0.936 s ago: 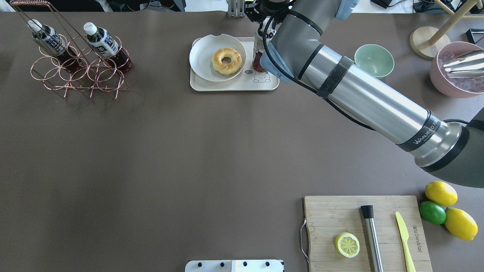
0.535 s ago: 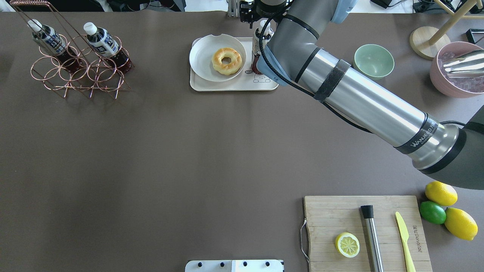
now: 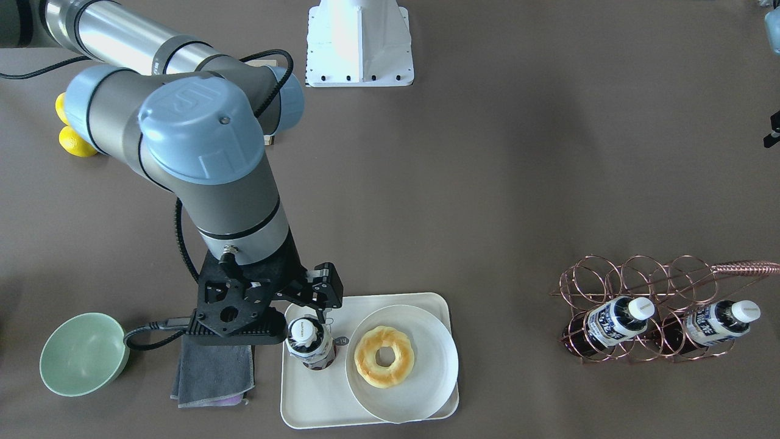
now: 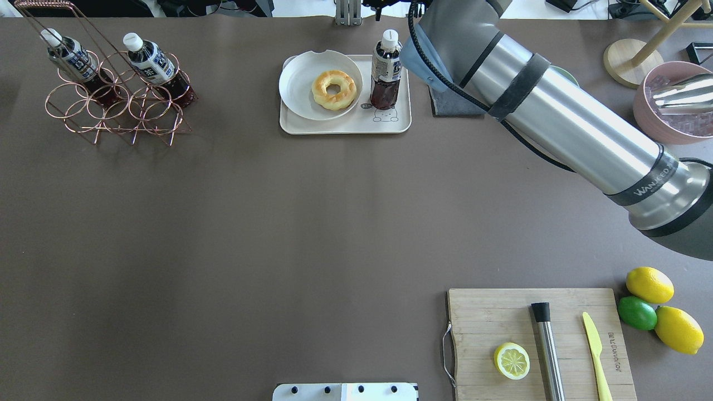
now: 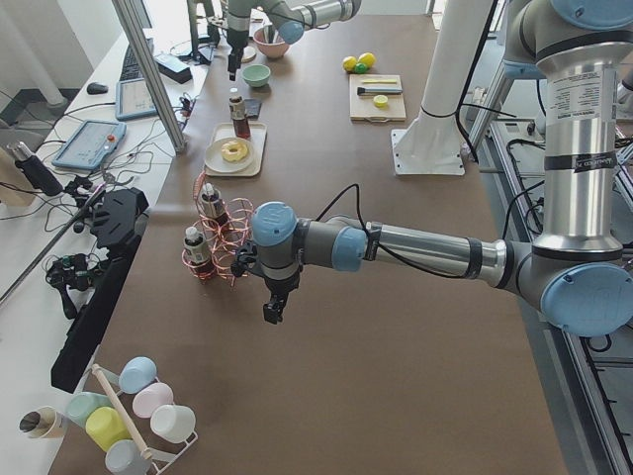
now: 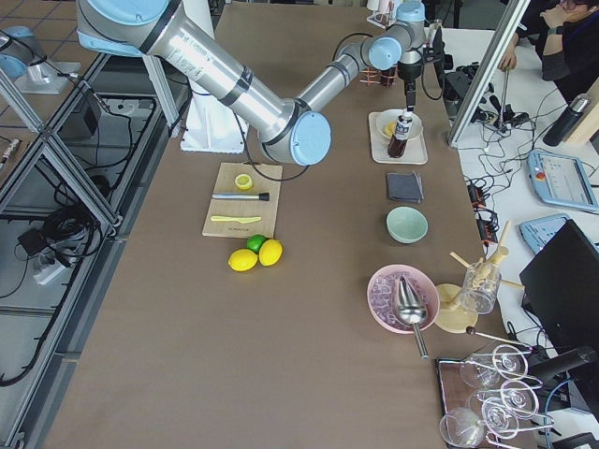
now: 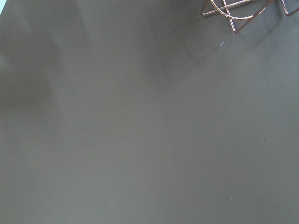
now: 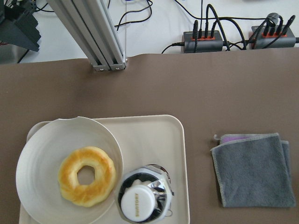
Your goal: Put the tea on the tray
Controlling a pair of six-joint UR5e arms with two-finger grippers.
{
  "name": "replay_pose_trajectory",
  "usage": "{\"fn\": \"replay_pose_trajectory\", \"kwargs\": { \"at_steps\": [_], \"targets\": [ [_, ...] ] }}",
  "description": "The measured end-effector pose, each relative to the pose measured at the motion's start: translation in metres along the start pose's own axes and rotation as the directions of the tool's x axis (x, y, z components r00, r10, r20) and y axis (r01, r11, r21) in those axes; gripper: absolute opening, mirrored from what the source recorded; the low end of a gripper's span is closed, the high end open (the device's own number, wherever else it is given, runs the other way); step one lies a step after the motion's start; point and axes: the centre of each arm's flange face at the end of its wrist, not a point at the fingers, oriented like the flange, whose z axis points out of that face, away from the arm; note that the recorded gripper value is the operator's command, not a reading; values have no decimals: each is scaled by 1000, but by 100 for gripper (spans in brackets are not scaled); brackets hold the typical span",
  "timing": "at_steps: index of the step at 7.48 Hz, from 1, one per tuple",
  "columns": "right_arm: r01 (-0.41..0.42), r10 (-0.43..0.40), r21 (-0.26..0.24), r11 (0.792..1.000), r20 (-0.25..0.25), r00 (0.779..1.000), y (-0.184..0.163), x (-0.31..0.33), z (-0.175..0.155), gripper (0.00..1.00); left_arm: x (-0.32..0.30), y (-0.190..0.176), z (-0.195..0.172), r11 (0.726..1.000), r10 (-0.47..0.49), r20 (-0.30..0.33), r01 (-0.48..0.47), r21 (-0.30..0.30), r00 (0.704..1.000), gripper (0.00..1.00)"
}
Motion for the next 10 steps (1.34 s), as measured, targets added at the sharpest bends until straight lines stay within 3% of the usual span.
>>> {"fn": "replay_pose_trajectory", "kwargs": {
  "at_steps": [2,4,7,8,10],
  "targets": [
    [90,-91,-45,995,-35,995,23,87,-29,99,-2,4,2,1000,-5,-1,5,-5,1000,100],
    [182,-188,-87,979,-60,980,72,221,-54,99,-3,8,3,1000,-10,-1,10,-9,1000,100],
    [328,-350,-197,924,-94,932,143,437,-69,100,-6,13,3,1000,-19,0,19,-9,1000,100],
    [348,-381,-246,905,-102,919,163,507,-70,100,-8,15,3,1000,-23,0,23,-9,1000,100],
    [327,-376,-315,891,-110,920,199,624,-76,100,-10,17,3,1000,-30,1,30,-8,1000,100]
  ]
}}
